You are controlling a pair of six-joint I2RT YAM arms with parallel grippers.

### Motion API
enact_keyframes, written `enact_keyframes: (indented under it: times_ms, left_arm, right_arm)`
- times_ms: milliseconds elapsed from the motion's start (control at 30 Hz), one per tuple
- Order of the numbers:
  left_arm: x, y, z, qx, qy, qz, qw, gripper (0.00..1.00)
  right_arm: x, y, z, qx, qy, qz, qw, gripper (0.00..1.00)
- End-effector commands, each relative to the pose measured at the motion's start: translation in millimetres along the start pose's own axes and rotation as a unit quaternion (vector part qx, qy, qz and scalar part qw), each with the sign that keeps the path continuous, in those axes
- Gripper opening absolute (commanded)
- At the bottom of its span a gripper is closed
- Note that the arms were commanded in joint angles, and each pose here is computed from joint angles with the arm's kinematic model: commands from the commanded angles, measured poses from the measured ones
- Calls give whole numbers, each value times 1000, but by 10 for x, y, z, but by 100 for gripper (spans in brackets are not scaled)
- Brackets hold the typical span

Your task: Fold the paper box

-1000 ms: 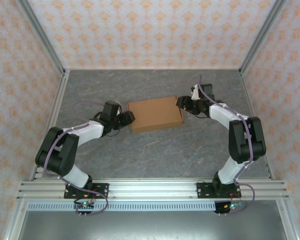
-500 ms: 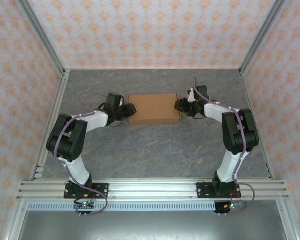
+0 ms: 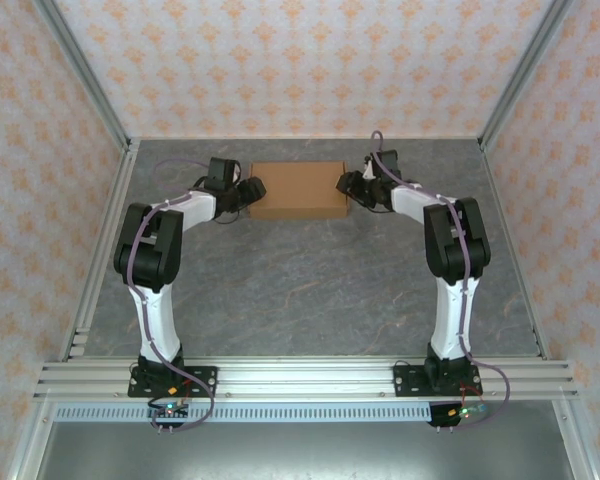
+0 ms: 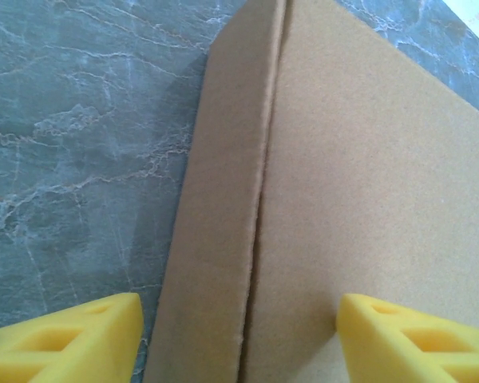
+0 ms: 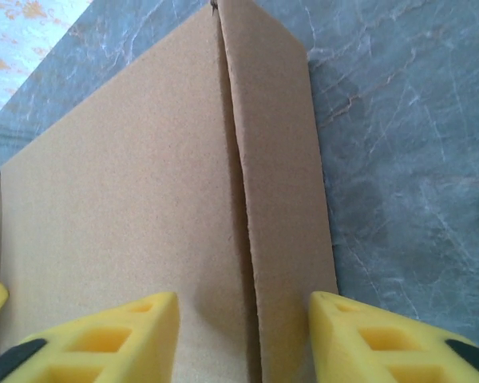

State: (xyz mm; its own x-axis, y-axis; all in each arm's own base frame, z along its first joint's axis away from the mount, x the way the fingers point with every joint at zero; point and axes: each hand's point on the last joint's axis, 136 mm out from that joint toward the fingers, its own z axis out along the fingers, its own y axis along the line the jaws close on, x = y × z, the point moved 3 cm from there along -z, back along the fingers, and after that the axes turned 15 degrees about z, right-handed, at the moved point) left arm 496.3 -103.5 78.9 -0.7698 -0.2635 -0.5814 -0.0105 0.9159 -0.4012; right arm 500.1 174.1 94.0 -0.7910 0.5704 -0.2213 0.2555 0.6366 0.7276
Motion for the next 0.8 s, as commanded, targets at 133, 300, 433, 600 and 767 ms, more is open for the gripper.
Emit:
enact_keyframes:
  times_ms: [133, 300, 433, 600, 767]
  left_arm:
    - [-200, 1, -545, -42, -34, 61, 997, 84]
    - [-205, 191, -1280, -135, -130, 112, 976, 94]
    - [-92, 392, -1866, -214, -204, 132, 946, 100]
    - [102, 716, -2448, -329, -268, 128, 896, 100]
    - [308, 960, -2495, -388, -282, 172, 860, 100]
  right_arm:
    - [-315, 272, -800, 57, -108, -97, 988, 63]
    - [-337, 134, -1714, 155, -240, -175, 942, 72]
    - [-279, -156, -2271, 227, -337, -193, 893, 77]
    - [-171, -613, -2592, 264, -434, -152, 848, 84]
    - [-50, -1015, -2505, 280, -457, -159, 829, 87]
